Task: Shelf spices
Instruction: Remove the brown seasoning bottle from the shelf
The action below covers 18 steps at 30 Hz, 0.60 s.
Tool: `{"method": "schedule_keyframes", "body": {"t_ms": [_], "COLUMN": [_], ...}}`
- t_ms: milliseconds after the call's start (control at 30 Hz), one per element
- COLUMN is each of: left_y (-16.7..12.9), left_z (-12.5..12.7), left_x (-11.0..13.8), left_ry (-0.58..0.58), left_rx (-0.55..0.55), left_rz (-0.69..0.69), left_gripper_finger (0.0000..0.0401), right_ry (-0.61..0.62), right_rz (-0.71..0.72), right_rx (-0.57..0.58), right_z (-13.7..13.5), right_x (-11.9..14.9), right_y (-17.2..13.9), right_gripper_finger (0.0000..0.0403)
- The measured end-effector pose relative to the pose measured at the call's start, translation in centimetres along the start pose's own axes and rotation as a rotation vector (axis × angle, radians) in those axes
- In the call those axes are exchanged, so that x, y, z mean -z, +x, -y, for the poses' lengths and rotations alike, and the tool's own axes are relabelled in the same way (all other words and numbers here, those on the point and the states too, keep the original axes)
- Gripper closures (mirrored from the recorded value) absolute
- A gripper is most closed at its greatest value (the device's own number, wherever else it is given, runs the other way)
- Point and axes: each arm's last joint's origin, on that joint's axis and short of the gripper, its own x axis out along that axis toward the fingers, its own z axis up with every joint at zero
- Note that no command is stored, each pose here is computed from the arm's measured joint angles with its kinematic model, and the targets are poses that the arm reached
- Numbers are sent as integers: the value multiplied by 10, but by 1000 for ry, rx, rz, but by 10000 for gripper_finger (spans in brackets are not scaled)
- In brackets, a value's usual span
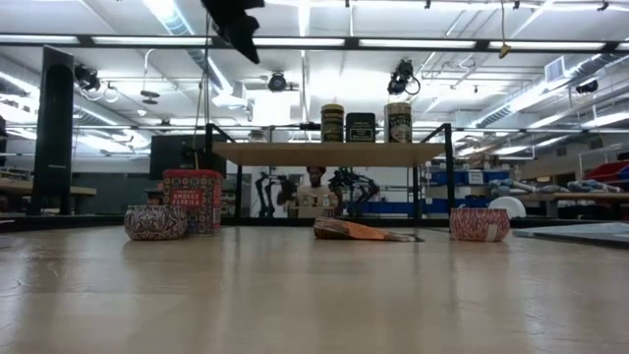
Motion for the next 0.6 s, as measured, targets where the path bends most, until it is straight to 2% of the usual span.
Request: {"method": "schedule_keyframes", "body": {"t_ms": [133, 333, 500, 600], "left_y": [6, 47, 75, 81], "left_z": [-15, -10, -7, -5], "left_x": [3, -1, -12, -12], "left_ry": [-1, 65, 45, 46], "left_rx": [66, 216, 301, 320], "left_rz": [-92, -281, -274, -275], "left_gripper_finger": [219, 219, 219, 213], "right_ry": [-3, 0, -4, -6], "right_rz": [3, 14, 16, 16], "right_rx": [0, -2, -2, -3], "right_z": [0, 0, 0, 0], "right_x": [0, -2, -2, -2], "right_y": [0, 0, 0, 0], "right_gripper_finger": [230, 230, 230, 230]}}
